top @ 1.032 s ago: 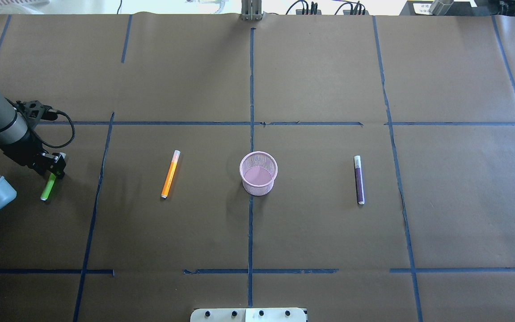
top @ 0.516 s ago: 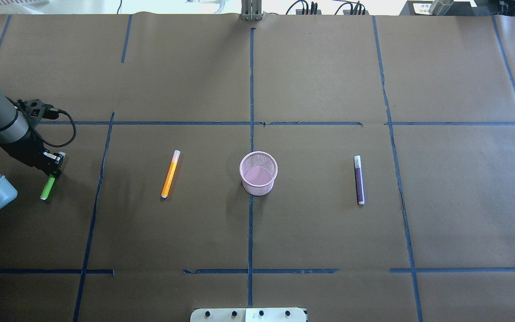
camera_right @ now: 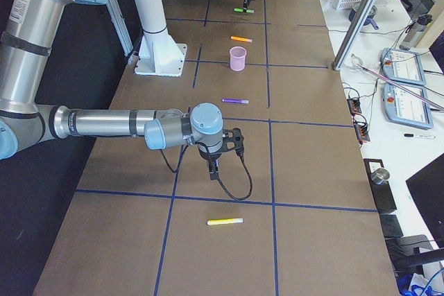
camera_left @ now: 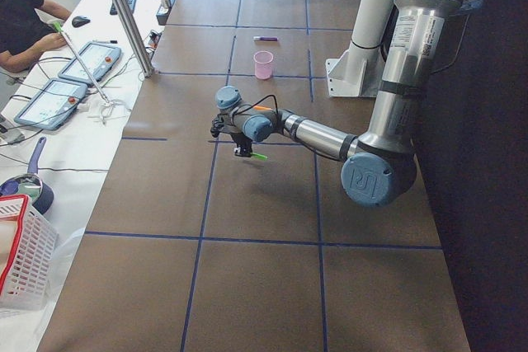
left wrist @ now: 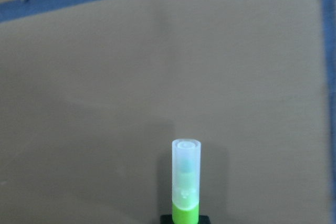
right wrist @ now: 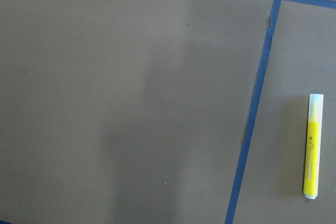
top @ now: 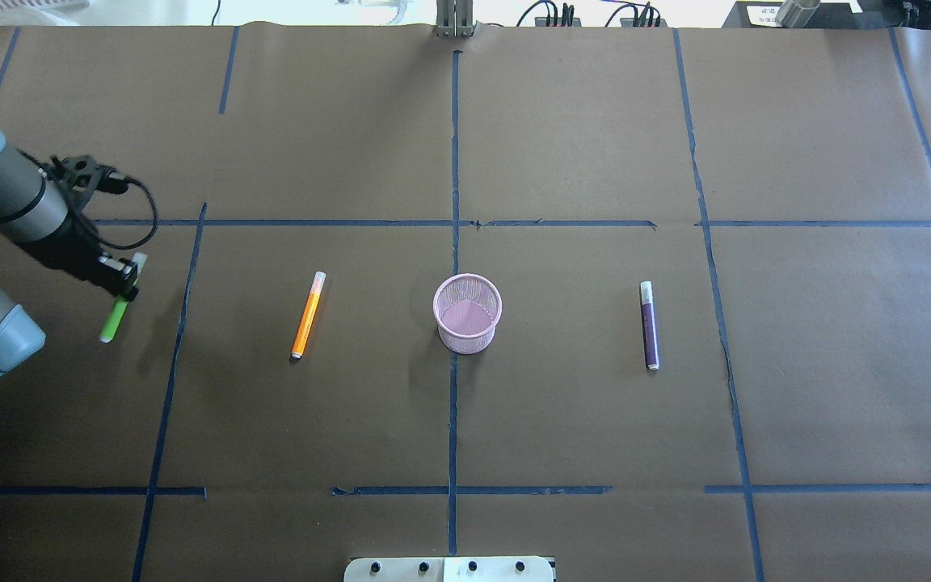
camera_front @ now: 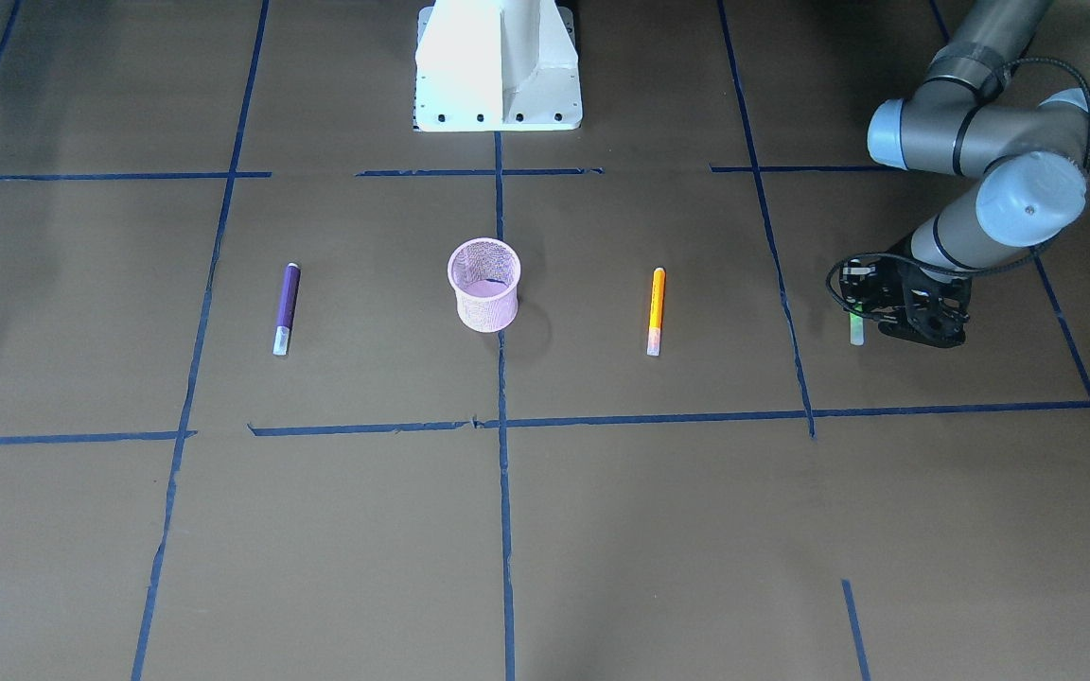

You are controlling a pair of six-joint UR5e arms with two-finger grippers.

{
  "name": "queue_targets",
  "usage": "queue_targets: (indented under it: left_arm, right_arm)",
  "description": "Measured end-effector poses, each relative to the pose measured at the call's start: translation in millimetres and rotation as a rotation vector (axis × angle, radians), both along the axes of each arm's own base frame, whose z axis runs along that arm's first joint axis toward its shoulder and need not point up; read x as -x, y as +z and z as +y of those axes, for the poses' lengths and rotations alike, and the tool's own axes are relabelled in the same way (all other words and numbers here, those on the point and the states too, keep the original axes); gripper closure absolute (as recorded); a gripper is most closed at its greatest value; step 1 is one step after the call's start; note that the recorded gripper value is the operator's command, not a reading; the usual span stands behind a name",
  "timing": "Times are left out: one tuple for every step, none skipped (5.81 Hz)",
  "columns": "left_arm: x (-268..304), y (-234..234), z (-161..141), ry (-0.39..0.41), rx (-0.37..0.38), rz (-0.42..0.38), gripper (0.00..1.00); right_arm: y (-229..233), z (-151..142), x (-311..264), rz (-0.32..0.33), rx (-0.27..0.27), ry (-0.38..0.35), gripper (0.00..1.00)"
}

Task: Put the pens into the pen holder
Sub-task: 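Lift the green highlighter with the left gripper toward the pink cup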

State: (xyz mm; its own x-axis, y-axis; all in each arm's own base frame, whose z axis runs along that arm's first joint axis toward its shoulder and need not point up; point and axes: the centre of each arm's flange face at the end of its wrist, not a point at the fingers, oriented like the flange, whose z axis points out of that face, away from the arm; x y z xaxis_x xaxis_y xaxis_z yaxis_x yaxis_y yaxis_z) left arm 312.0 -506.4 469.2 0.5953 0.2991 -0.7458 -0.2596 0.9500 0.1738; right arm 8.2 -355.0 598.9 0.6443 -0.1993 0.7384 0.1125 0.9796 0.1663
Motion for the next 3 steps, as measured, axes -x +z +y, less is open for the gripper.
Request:
queue_targets:
  left_arm:
    - [-13,-62,-3,-0.003,-0.100,0.058,1.00]
    - [-35,-125,2,-0.022,-0.173,0.109,1.00]
    - [-61,-187,12,-0.079,-0.227,0.149,0.98]
  right_arm:
    - [-1,0,0,-0.001,-0.004,0.000,0.00]
    - [-2,0,0,-0.003,-0.017,0.000,0.00]
    - [-4,0,0,-0.007,-0.036,0.001,0.00]
